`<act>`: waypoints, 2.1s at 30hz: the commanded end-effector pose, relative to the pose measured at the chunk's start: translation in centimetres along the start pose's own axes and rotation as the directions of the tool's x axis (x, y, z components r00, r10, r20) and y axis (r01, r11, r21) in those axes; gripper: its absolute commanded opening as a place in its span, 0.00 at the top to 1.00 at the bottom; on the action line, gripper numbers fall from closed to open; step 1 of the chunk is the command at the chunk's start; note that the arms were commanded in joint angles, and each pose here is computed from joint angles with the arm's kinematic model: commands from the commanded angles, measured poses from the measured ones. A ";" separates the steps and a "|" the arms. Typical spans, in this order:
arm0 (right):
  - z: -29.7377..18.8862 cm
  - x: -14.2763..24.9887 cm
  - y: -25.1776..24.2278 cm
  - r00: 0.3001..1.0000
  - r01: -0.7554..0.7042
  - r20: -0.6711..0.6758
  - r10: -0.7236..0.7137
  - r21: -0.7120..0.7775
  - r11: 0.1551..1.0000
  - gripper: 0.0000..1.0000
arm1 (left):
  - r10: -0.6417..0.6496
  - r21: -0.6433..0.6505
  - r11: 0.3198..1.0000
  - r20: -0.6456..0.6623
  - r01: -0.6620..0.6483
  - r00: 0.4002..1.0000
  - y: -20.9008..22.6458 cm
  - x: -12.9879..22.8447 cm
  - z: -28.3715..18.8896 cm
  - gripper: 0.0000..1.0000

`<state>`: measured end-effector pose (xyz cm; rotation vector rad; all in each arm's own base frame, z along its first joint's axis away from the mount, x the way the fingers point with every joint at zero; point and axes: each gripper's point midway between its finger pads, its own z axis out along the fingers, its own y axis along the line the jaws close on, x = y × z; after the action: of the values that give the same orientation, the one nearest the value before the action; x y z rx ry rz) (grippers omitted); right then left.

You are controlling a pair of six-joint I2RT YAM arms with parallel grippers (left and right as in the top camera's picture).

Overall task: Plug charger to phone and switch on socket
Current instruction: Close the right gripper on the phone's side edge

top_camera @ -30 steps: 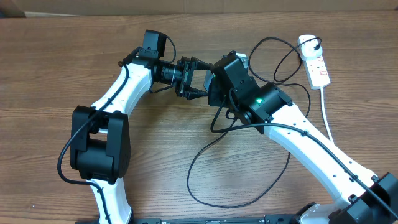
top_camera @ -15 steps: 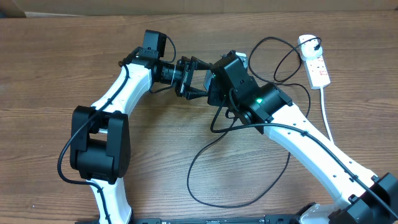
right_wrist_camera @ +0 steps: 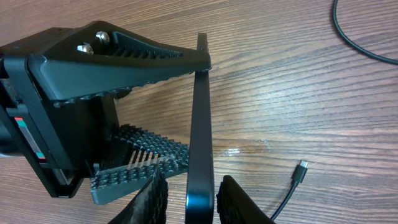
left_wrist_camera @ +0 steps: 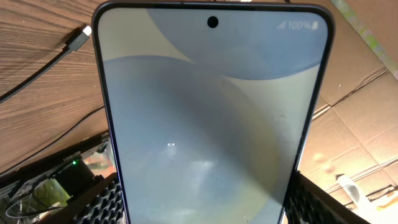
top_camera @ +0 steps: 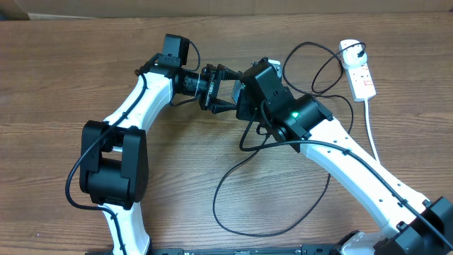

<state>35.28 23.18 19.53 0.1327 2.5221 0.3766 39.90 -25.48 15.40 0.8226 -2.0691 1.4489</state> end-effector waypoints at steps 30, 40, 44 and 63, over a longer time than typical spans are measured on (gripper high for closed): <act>1.2 -1.4 0.3 0.999 -0.007 0.053 0.006 0.023 1.000 0.78 | 0.051 0.009 0.999 -0.030 -0.051 0.998 -1.0 0.9 0.4 0.46; 1.2 -1.4 0.3 0.999 -0.007 0.052 0.006 0.023 1.000 0.82 | 0.047 0.009 0.999 -0.029 -0.047 0.998 -1.0 0.9 0.4 0.46; 1.2 -1.4 0.2 0.999 -0.007 0.052 0.006 0.023 1.000 0.85 | 0.048 0.009 0.999 -0.029 -0.047 0.998 -1.0 0.9 0.4 0.46; 1.2 -1.3 0.2 0.999 -0.007 0.050 0.006 0.025 1.000 0.96 | 0.048 0.009 0.999 -0.029 -0.048 0.998 -1.0 0.9 0.4 0.36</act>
<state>36.60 23.29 18.30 0.1727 2.5071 0.3364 39.93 -25.47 15.36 0.8244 -2.0721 1.4483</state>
